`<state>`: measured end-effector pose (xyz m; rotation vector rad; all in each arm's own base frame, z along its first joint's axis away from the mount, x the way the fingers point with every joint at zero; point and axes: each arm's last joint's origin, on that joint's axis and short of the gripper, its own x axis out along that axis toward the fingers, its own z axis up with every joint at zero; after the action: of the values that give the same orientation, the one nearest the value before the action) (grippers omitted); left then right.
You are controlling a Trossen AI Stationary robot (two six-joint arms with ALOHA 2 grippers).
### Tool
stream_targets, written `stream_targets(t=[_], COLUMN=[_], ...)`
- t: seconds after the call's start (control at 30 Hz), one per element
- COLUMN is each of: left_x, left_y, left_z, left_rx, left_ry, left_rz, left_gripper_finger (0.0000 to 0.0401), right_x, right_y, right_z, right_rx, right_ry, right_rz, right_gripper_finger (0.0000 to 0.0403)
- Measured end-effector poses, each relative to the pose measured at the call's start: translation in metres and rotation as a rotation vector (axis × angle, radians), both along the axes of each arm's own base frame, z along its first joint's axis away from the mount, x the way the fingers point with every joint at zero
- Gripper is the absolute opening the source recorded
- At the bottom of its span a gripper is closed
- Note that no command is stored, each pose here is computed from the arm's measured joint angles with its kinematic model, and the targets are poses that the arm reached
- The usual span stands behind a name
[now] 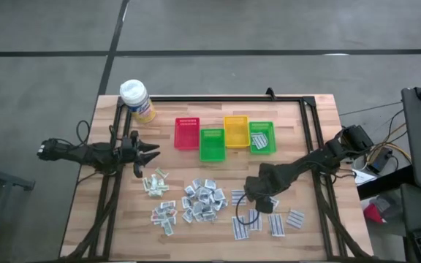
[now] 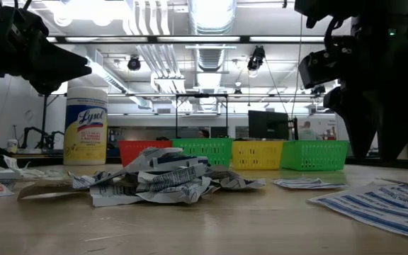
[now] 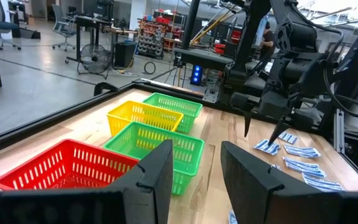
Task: Pick & Place First Aid Supplies
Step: Put the blue bandage into the right green basket
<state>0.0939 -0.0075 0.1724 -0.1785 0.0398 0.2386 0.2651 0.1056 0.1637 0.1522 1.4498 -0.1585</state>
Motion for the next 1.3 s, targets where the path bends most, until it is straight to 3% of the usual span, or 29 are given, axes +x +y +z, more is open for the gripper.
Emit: stream_targets(t=[0.63, 1.3], left_x=[0.0, 0.0], left_y=[0.0, 0.0], left_z=[0.0, 0.0], left_rx=[0.0, -0.001], left_ry=[0.0, -0.001], left_rz=[0.0, 0.0], left_gripper_finger=[0.0131, 0.0131], right_x=[-0.011, -0.018], right_y=[-0.004, -0.007], right_z=[-0.021, -0.032], right_rx=[-0.001, 0.005], right_ry=[0.015, -0.001], right_rz=[0.003, -0.072], right_gripper_finger=[0.0263, 0.0182])
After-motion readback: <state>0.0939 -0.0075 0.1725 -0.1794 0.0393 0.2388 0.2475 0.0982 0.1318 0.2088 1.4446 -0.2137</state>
